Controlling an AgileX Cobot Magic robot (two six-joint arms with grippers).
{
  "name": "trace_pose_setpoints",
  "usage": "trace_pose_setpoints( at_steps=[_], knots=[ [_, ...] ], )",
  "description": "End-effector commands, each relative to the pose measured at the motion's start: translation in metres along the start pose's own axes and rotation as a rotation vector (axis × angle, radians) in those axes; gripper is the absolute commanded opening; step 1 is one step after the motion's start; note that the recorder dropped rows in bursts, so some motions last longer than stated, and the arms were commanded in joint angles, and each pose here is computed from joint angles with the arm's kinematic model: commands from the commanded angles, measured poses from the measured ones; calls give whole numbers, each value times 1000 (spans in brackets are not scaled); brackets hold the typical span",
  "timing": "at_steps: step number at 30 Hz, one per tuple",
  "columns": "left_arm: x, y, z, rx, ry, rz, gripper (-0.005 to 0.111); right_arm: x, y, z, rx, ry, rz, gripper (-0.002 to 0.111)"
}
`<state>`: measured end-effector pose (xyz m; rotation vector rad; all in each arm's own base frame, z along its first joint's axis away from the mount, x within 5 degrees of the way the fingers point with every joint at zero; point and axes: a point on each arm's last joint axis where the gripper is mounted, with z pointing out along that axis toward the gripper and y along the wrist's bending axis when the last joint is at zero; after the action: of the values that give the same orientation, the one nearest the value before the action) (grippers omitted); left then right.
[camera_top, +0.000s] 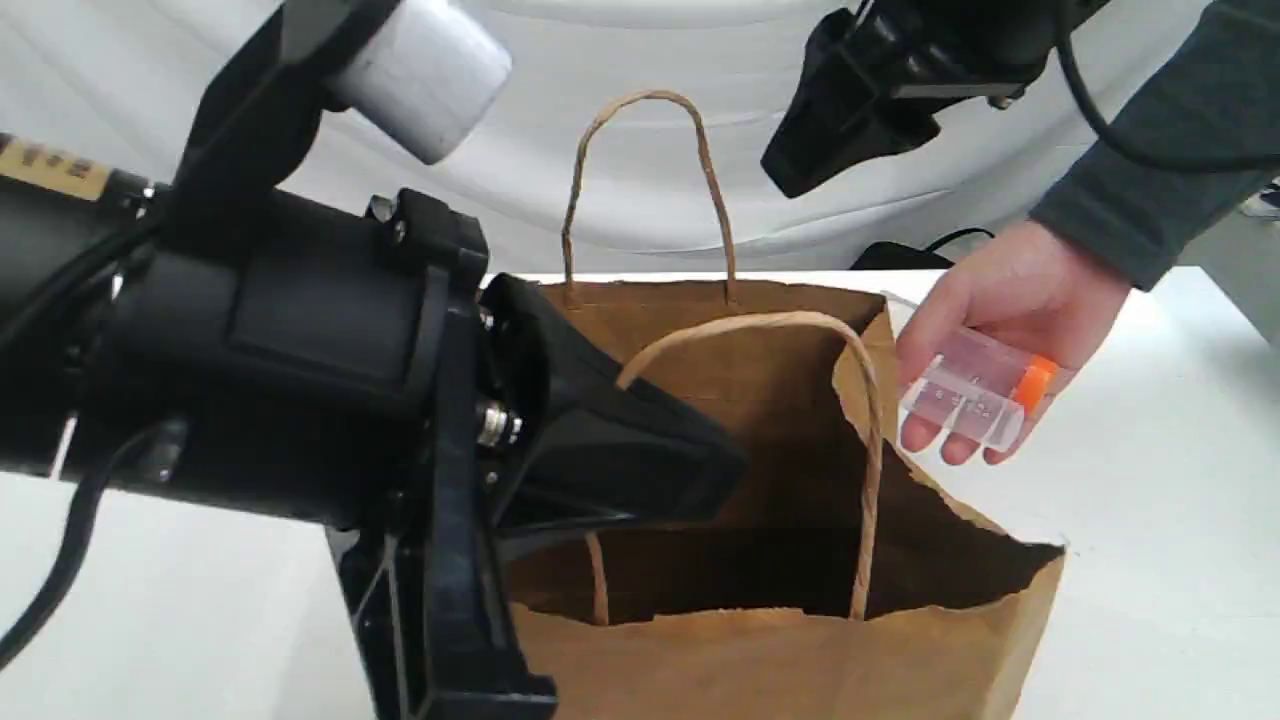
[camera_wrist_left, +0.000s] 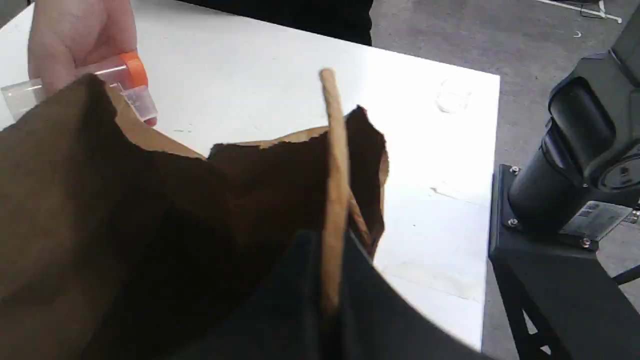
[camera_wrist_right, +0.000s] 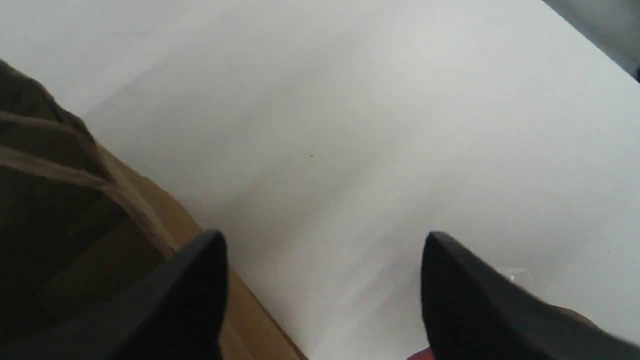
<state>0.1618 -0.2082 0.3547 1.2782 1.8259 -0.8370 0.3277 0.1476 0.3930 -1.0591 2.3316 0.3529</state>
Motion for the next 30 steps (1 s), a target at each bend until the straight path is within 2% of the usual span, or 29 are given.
trace_pose_setpoints(
  at_steps=[1, 6, 13, 24, 30],
  knots=[
    [0, -2, 1, 15, 0, -22, 0, -4, 11, 1, 0, 6, -58, 58],
    [0, -2, 1, 15, 0, -22, 0, 3, 12, 10, 44, 74, -97, 58],
    [0, -2, 1, 15, 0, -22, 0, 22, 21, 20, -27, 121, -74, 58],
    [1, -2, 1, 14, 1, -18, 0, 26, 24, 28, -73, 131, -60, 58],
    [1, -2, 1, 13, 2, -17, 0, 29, 19, 51, -101, 183, -41, 55]
  ],
)
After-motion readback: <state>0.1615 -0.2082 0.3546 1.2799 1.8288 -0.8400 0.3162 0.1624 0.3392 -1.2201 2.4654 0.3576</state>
